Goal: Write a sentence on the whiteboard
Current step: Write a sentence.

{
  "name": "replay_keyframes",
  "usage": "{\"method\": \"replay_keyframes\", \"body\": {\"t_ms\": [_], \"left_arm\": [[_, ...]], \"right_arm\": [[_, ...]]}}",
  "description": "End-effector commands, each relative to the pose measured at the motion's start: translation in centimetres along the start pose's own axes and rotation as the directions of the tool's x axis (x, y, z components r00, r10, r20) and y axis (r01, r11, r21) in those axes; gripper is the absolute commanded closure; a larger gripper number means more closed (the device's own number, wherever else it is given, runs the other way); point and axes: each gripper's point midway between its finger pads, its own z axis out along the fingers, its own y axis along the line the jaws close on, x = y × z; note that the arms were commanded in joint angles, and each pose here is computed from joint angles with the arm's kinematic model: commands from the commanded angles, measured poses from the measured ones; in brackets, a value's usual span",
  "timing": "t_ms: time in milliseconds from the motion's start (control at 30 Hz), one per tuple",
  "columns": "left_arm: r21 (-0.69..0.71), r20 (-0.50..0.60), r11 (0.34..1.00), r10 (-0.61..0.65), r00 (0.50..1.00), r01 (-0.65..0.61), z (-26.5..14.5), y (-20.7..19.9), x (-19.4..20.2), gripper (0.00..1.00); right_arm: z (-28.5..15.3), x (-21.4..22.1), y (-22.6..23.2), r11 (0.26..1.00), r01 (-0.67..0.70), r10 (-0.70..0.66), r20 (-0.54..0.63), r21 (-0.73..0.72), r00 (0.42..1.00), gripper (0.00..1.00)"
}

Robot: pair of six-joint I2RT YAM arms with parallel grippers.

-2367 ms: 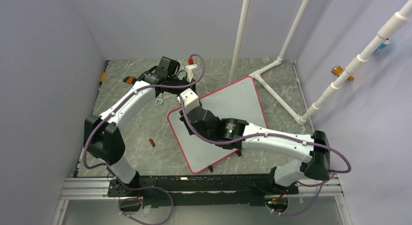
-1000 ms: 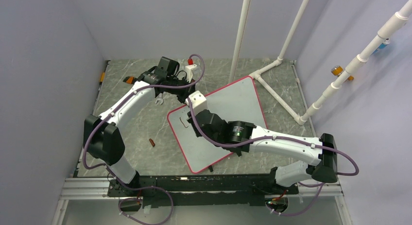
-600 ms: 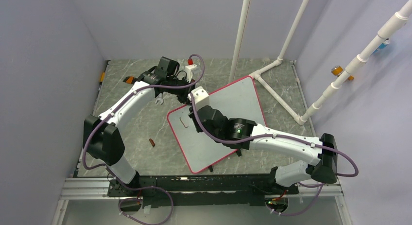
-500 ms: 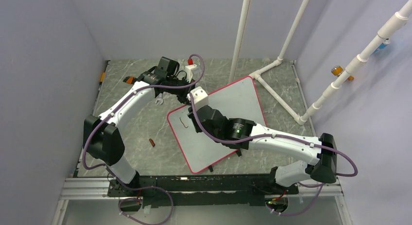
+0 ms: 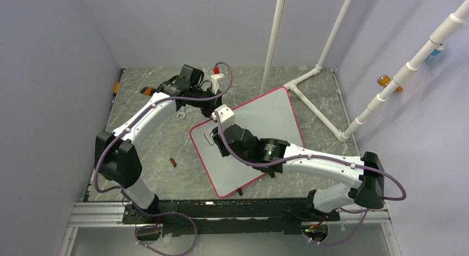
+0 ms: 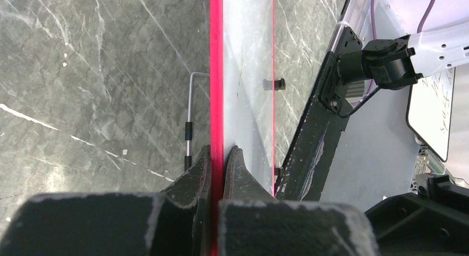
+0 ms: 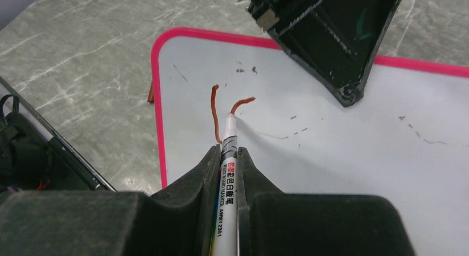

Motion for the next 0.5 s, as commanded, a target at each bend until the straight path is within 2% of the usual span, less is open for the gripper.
{"method": "replay_keyframes", "body": {"t_ms": [0,167,467], "left_arm": [[-0.221,0.031,0.956,0.203,0.979,-0.191,-1.2,3.9,-2.1,1.0],[-0.221,0.032,0.956,0.203,0.979,-0.191,-1.2,3.9,-2.1,1.0],[-0.219,0.027,0.956,0.205,0.978,-0.194,-1.1,3.8,-2.0,1.0]], "right_arm": [[-0.1,2.0,-0.4,1.0,-0.022,0.022,-0.034,-0.003,0.999,1.0],[-0.6,2.7,-1.5,0.999,-0.032,0.034,-0.042,0.042,0.999,1.0],[-1.0,1.0,-3.3,0.99,-0.028,0.029,-0.004,0.14,1.0,1.0]]}}
